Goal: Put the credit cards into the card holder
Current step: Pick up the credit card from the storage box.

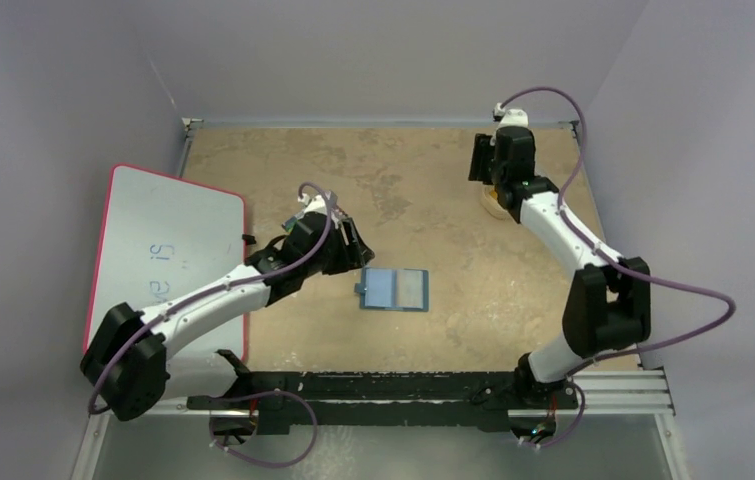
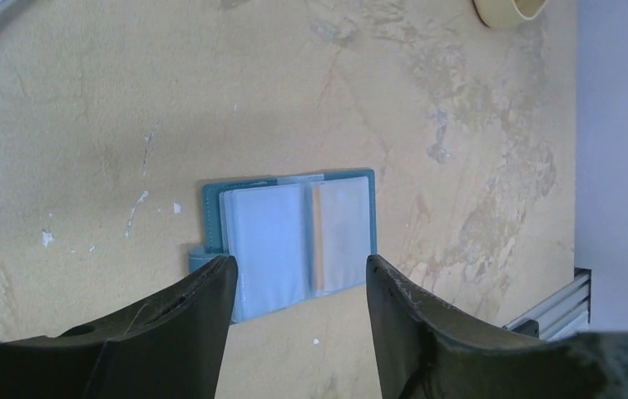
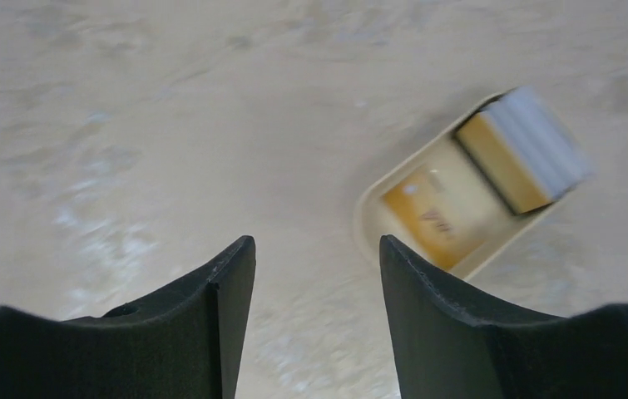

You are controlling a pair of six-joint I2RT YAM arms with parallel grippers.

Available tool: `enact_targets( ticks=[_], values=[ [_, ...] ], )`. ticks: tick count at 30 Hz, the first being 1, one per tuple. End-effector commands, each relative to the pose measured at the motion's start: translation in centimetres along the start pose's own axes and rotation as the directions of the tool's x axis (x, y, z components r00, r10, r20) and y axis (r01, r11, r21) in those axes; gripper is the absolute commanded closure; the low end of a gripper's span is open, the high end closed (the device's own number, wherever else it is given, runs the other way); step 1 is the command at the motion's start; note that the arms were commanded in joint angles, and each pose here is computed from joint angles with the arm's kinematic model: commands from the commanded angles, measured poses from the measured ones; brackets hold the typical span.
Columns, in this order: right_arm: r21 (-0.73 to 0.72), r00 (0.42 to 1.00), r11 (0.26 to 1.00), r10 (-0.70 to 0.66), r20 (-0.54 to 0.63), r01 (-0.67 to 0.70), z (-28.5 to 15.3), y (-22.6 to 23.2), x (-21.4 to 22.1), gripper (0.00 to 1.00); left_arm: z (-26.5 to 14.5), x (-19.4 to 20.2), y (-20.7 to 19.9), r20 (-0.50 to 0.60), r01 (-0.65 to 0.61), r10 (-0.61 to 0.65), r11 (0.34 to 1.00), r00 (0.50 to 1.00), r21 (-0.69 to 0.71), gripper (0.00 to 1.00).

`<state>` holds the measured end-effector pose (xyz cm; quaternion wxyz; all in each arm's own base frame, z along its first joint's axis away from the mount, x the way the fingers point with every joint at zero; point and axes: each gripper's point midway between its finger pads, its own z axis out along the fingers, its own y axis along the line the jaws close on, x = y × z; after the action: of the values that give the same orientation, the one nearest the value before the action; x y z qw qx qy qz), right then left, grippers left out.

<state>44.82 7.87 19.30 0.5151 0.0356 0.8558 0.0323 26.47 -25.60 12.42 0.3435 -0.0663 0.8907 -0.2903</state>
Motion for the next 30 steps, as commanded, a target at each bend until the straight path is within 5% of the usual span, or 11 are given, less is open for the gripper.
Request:
enact_targets(
  ticks=[1,6,13,30],
  values=[
    [0.301,0.973,0.925,-0.218,-0.08,0.232,1.6,-7.7,-1.4,0.4,-2.8,-3.0,-2.4,0.07,-0.086,0.082,0.995,0.994,0.051,0.42],
    [0.443,0.939,0.828,-0.306,-0.156,0.343,3.3,-13.0,-2.0,0.39,-5.0,-4.0,-2.9,0.091,-0.137,0.132,0.989,0.987,0.056,0.41],
    [0.418,0.866,0.759,-0.414,-0.282,0.499,7.4,-15.2,-0.5,0.32,-6.7,-4.4,-2.6,0.112,-0.165,0.159,0.985,0.981,0.05,0.41],
    [0.385,0.796,0.705,-0.452,-0.403,0.596,10.9,-19.3,0.9,0.31,-6.9,-4.2,-1.7,0.125,-0.165,0.16,0.986,0.979,0.031,0.4]
  ],
)
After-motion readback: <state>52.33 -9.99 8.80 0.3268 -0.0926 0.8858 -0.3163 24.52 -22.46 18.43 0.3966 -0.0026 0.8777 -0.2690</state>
